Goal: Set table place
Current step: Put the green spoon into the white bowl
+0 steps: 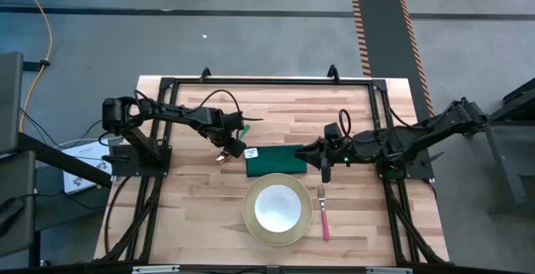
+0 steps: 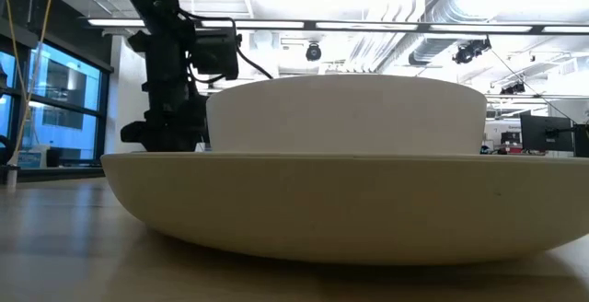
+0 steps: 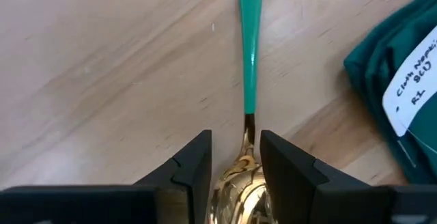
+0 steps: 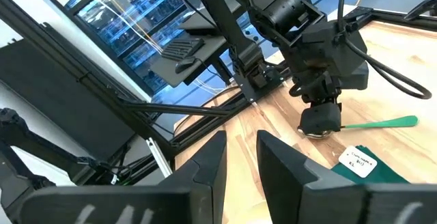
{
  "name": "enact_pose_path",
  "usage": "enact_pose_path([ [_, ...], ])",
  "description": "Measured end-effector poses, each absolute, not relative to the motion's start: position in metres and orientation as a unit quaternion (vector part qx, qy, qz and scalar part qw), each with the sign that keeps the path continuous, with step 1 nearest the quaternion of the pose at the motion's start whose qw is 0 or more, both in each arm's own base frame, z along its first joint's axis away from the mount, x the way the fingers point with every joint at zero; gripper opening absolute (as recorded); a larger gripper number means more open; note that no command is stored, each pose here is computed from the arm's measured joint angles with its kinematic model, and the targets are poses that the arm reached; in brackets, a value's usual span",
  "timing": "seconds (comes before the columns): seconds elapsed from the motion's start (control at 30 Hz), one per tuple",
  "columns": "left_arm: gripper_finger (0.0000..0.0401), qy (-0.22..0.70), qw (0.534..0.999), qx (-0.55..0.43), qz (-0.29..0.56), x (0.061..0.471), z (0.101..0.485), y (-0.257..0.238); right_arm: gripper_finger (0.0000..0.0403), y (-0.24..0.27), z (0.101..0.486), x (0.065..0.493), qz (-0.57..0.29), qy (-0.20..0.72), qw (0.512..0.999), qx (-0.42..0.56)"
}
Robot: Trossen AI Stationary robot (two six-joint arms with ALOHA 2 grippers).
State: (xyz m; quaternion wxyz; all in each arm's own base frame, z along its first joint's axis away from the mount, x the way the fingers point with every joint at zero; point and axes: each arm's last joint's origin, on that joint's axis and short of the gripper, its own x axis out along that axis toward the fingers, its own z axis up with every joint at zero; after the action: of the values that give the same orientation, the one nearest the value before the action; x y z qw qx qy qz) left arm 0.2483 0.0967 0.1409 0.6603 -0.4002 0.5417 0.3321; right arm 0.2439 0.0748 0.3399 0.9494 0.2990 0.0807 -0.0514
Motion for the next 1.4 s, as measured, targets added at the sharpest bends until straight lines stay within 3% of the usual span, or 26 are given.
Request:
enact_pose_path([
  [0.37,0.0068,0.543,0.665,-0.392,0.33,0.248,0.141,0.097,0.0071,0.075,0.34,0.244,-0.054,0.08,0.951,0.295],
  [1.4,0.0069,0.592,0.644,-0.35,0.335,0.238,0.14,0.095,0.0071,0.072,0.34,0.245,-0.06,0.078,0.95,0.296],
])
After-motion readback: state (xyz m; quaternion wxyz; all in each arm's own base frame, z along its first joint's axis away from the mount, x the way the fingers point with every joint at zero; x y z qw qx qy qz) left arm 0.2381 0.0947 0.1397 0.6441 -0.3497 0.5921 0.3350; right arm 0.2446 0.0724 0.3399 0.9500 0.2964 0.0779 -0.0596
